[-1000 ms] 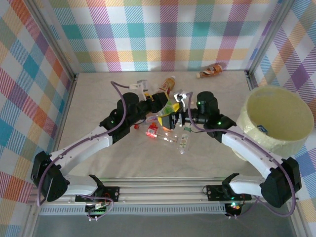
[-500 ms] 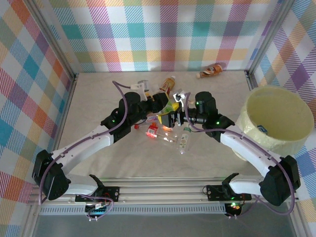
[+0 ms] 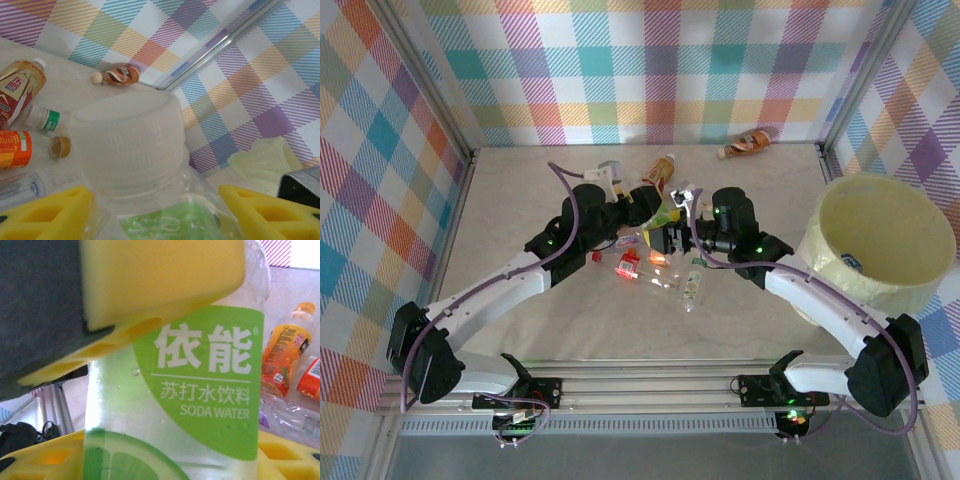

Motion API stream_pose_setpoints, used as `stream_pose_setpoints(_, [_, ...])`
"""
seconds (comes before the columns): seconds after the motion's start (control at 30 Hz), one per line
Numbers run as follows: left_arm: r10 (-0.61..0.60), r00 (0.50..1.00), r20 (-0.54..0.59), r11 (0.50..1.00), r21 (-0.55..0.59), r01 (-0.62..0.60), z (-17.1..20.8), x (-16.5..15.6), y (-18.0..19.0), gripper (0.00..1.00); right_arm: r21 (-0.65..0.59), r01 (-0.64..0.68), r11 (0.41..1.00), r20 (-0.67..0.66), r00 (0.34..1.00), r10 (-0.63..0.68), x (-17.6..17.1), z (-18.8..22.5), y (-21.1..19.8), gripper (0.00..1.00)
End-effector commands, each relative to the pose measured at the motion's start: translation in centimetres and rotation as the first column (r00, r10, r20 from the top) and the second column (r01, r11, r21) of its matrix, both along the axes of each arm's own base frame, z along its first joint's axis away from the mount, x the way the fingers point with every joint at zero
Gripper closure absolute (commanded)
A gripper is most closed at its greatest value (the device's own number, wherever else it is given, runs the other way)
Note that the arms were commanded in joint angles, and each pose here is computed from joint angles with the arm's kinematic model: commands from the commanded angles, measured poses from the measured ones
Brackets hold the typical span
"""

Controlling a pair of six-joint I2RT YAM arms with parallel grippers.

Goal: Put the plastic bottles in the bin

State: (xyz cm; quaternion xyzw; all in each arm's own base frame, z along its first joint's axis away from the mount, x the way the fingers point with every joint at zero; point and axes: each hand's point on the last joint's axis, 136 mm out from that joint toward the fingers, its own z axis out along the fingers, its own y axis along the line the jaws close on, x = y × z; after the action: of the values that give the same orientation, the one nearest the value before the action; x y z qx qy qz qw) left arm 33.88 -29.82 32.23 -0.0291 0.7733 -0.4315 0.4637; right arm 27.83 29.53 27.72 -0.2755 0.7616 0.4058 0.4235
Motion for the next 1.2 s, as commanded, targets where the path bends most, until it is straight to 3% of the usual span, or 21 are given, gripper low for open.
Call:
stream_pose_setpoints(0.0, [-0.032,0.999,0.009,0.999,-0.021,0.032,1.7,-0.4,-0.2,0.26,-0.008,0.175,0.985,0.084,0.981,-0.173,2.2,1.8,-2.1,0.47])
stream_pose_setpoints(0.3, [-0.192,0.977,0.097,0.981,-0.006,0.194,3.6,-3.3,-1.1,0.01,-0.112,0.455,0.883,0.113,0.889,-0.444,5.1,1.4,-6.7,0.5])
stream_pose_setpoints(0.73, [-0.391,0.912,0.124,0.92,0.033,0.39,2.0,-6.8,-2.8,0.0,-0.169,0.668,0.725,0.334,0.731,-0.596,5.3,6.8,-15.1,0.52])
stream_pose_setpoints(0.93, [-0.431,0.893,0.13,0.902,0.03,0.431,1.8,-7.0,-4.3,0.0,-0.088,0.758,0.646,0.436,0.613,-0.66,3.9,11.5,-19.4,0.52])
stream_pose_setpoints(1.17, [-0.436,0.896,0.081,0.9,0.018,0.436,0.9,-6.3,-6.6,0.0,-0.037,0.867,0.498,0.48,0.452,-0.752,2.5,14.5,-25.6,0.53])
